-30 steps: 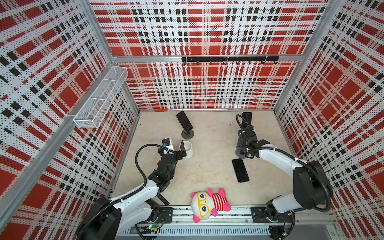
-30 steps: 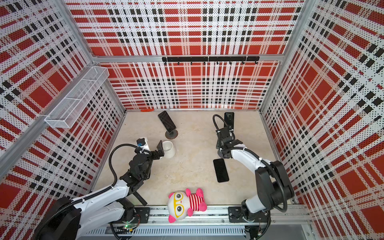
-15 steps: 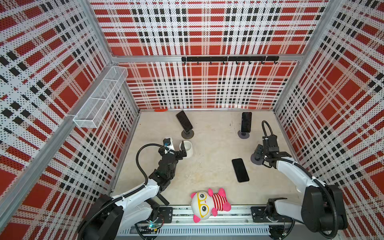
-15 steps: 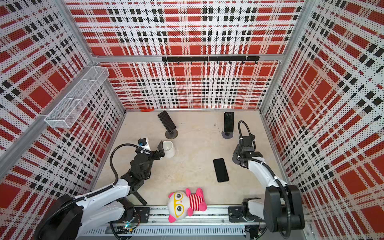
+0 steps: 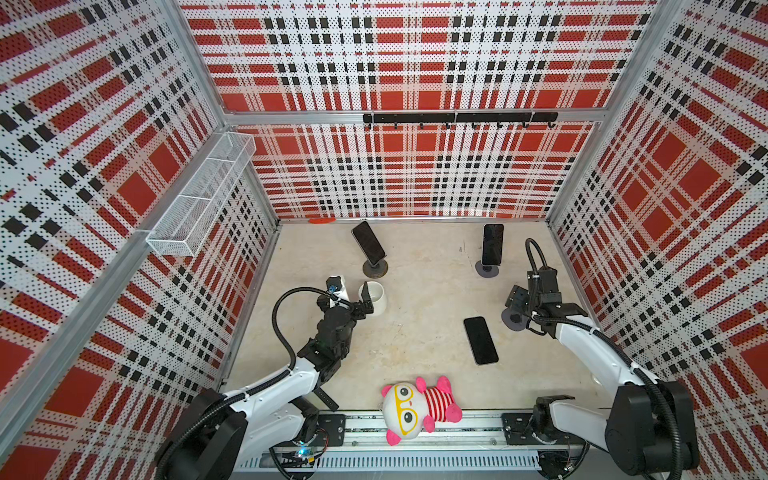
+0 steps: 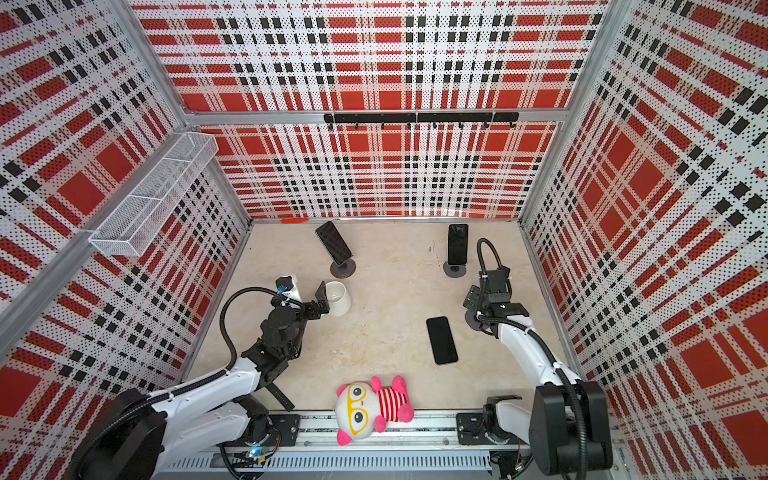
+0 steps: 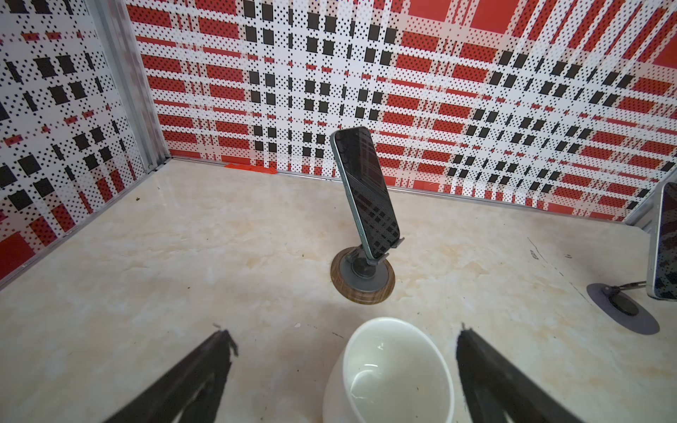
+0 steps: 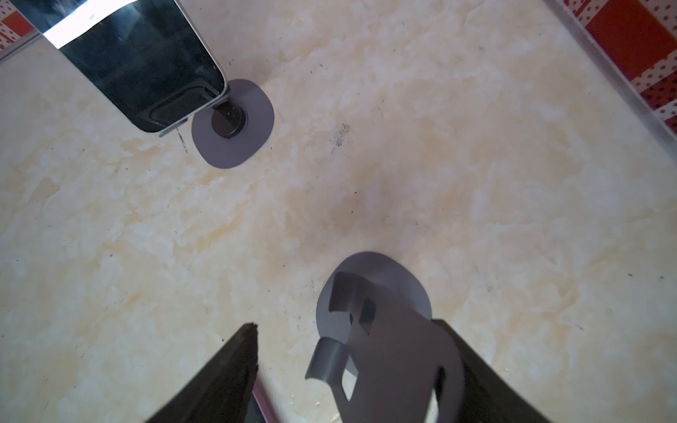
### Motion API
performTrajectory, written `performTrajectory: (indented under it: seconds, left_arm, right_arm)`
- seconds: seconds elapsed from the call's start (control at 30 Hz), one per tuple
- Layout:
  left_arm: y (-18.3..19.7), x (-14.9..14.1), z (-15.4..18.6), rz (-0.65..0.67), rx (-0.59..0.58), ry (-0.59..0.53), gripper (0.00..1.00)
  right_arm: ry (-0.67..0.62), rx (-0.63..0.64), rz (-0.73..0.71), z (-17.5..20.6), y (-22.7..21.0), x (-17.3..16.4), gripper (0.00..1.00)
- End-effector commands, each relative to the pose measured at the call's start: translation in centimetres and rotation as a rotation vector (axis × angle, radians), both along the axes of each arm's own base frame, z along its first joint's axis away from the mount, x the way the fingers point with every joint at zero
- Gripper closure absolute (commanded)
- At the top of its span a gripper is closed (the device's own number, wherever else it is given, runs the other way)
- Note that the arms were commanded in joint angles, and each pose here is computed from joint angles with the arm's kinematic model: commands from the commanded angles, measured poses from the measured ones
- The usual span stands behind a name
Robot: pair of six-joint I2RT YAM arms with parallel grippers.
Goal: Remove the phone from the phone stand
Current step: Place the phone stand at the middle-right of the table, then remove the phone from the phone stand.
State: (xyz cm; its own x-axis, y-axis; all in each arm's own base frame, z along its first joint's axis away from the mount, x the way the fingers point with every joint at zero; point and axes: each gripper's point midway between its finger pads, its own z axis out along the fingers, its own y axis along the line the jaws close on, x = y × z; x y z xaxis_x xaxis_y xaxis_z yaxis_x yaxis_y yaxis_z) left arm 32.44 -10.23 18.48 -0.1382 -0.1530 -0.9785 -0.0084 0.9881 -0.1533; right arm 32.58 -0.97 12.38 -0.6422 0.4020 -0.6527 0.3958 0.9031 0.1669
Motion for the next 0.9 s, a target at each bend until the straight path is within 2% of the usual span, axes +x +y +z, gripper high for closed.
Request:
performTrajectory:
  seconds: [0.0,0.2,0.37,0.5,0.67,0.73,0.87]
  left_arm:
    - [-0.3,0.1,1.0,-0.011,-0.015,-0.03,0.02]
    - [-0.4,0.3,1.5,-0.014,-0.014,-0.039,0.02]
    - [-1.1,0.4,2.8,-0.04,-0.049,-0.065,0.02]
    - [-1.9,0.6,3.6,-0.068,-0.074,-0.075,0.02]
    - [-2.7,0.6,4.1,-0.078,-0.072,-0.071,0.02]
    - [-2.8,0.5,4.1,-0.08,-0.072,-0.068,0.02]
    - [-3.2,0.3,4.1,-0.09,-0.078,-0.062,0.02]
  right_arm:
    - [-0.051,-0.072,0.018,3.4,-0.8,0.2,0.22]
    - [-0.093,-0.145,0.13,7.2,-0.3,2.0,0.19]
    - [-0.165,-0.168,0.147,9.7,-0.1,4.7,0.18]
    - [-0.256,-0.108,0.296,11.0,2.8,7.8,0.16]
    - [-0.3,-0.074,0.393,11.4,4.8,11.3,0.1]
    - [-0.298,-0.075,0.415,11.2,5.2,12.8,0.0]
    - [-0.288,-0.11,0.416,10.6,5.0,15.1,0.0]
